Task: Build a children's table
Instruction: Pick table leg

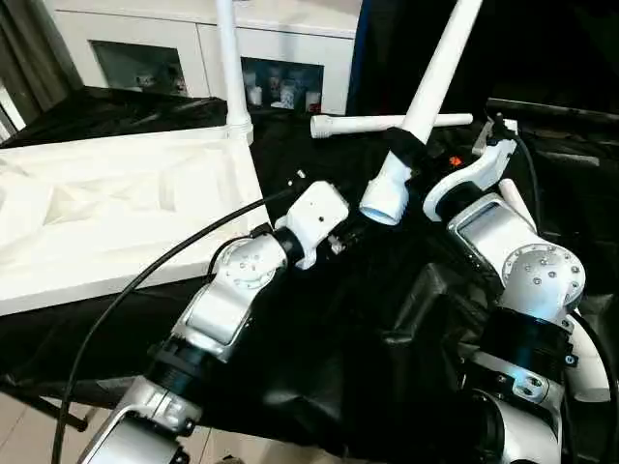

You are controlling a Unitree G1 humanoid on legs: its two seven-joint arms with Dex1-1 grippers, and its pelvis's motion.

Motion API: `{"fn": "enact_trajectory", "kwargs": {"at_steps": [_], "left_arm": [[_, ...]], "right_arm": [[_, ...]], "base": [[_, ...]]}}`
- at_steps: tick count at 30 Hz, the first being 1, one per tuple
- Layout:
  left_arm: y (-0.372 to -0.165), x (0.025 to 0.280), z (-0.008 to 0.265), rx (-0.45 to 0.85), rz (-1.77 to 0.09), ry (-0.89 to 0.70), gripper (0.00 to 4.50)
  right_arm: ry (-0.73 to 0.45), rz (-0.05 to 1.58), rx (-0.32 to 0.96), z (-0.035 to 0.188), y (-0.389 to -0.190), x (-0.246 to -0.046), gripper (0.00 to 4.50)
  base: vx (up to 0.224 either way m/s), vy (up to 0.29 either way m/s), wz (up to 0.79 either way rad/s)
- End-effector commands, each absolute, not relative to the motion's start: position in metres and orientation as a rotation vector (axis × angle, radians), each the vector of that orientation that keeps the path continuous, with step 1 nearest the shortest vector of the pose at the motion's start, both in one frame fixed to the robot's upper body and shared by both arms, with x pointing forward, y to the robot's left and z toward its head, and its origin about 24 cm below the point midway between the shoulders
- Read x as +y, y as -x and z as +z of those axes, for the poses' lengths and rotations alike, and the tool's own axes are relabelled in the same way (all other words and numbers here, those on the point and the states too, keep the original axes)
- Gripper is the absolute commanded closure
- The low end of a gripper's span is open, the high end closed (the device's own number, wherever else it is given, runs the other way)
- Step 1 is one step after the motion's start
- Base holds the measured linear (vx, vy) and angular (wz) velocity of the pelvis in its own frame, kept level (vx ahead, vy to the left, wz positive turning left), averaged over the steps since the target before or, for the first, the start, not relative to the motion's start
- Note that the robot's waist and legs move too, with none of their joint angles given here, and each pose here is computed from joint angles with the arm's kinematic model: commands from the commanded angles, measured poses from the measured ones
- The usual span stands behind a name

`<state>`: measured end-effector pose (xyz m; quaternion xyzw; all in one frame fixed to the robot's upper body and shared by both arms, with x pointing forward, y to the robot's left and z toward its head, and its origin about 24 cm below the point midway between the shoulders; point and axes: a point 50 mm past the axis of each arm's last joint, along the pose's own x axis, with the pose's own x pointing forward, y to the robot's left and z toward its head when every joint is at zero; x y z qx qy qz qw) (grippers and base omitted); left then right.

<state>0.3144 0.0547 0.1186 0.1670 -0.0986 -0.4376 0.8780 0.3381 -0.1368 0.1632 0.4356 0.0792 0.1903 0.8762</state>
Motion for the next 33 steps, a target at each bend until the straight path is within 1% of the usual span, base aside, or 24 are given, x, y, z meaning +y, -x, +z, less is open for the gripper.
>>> {"fn": "enact_trajectory", "kwargs": {"at_steps": [1,3,5,6,7,8,9,10,12,16,17,20,23,24,26,27,29,30,31,32,33], "left_arm": [[-0.309,0.050,0.136,-0.304,-0.959,-0.315,1.24],[-0.308,0.050,0.138,-0.309,-0.977,-0.289,0.90],[-0.307,0.051,0.140,-0.316,-0.982,-0.283,0.90],[-0.308,0.051,0.140,-0.323,-0.976,-0.284,0.77],[-0.308,0.051,0.140,-0.323,-0.976,-0.284,0.77],[-0.309,0.052,0.141,-0.329,-0.964,-0.283,0.54],[-0.310,0.052,0.141,-0.326,-0.956,-0.287,0.54],[-0.311,0.052,0.139,-0.318,-0.950,-0.305,0.43],[-0.317,0.053,0.132,-0.287,-0.908,-0.378,0.39],[-0.324,0.056,0.133,-0.287,-0.836,-0.359,0.39],[-0.326,0.056,0.135,-0.295,-0.816,-0.340,0.68],[-0.328,0.059,0.141,-0.321,-0.779,-0.318,0.81],[-0.330,0.062,0.146,-0.354,-0.749,-0.300,1.20],[-0.331,0.064,0.148,-0.365,-0.731,-0.297,1.20],[-0.333,0.066,0.150,-0.382,-0.705,-0.295,1.39],[-0.334,0.069,0.154,-0.403,-0.676,-0.292,1.39],[-0.336,0.072,0.157,-0.424,-0.647,-0.293,1.61],[-0.337,0.074,0.159,-0.435,-0.629,-0.294,1.61],[-0.338,0.076,0.161,-0.446,-0.610,-0.302,1.74],[-0.338,0.077,0.162,-0.449,-0.607,-0.304,1.74],[-0.338,0.077,0.162,-0.451,-0.605,-0.306,1.86]], "right_arm": [[-0.896,0.394,0.197,0.159,-0.338,-0.135,2.61],[-0.893,0.393,0.199,0.159,-0.339,-0.136,2.61],[-0.893,0.390,0.202,0.158,-0.339,-0.136,2.61],[-0.892,0.390,0.203,0.158,-0.339,-0.136,2.62],[-0.892,0.390,0.203,0.158,-0.339,-0.136,2.62],[-0.891,0.390,0.204,0.158,-0.339,-0.136,2.62],[-0.890,0.391,0.206,0.158,-0.339,-0.136,2.62],[-0.889,0.391,0.207,0.157,-0.339,-0.136,2.62],[-0.889,0.393,0.209,0.157,-0.338,-0.135,2.62],[-0.889,0.398,0.208,0.158,-0.337,-0.134,2.62],[-0.890,0.399,0.208,0.159,-0.337,-0.134,2.62],[-0.888,0.397,0.208,0.159,-0.337,-0.134,2.62],[-0.886,0.396,0.211,0.158,-0.336,-0.134,2.62],[-0.887,0.395,0.212,0.158,-0.337,-0.134,2.62],[-0.889,0.396,0.213,0.157,-0.336,-0.134,2.62],[-0.891,0.396,0.215,0.157,-0.336,-0.133,2.62],[-0.893,0.398,0.218,0.157,-0.336,-0.132,2.62],[-0.894,0.401,0.220,0.156,-0.336,-0.132,2.62],[-0.895,0.404,0.222,0.156,-0.335,-0.131,2.62],[-0.895,0.404,0.222,0.156,-0.335,-0.131,2.62],[-0.895,0.404,0.223,0.156,-0.335,-0.131,2.62]], "base": [[0.000,0.000,0.00],[0.000,0.000,0.00],[0.000,0.000,0.00],[0.000,0.000,0.00],[0.000,0.000,0.00],[0.000,0.000,0.00],[0.000,0.000,0.00],[0.000,0.000,0.00],[0.000,0.000,0.00],[0.000,0.000,0.00],[0.000,0.000,0.00],[0.000,0.000,0.00],[0.000,0.000,0.00],[0.000,0.000,0.00],[0.000,0.000,0.00],[0.000,0.000,0.00],[0.000,0.000,0.00],[0.000,0.000,0.00],[0.000,0.000,0.00],[0.000,0.000,0.00],[0.000,0.000,0.00]]}}
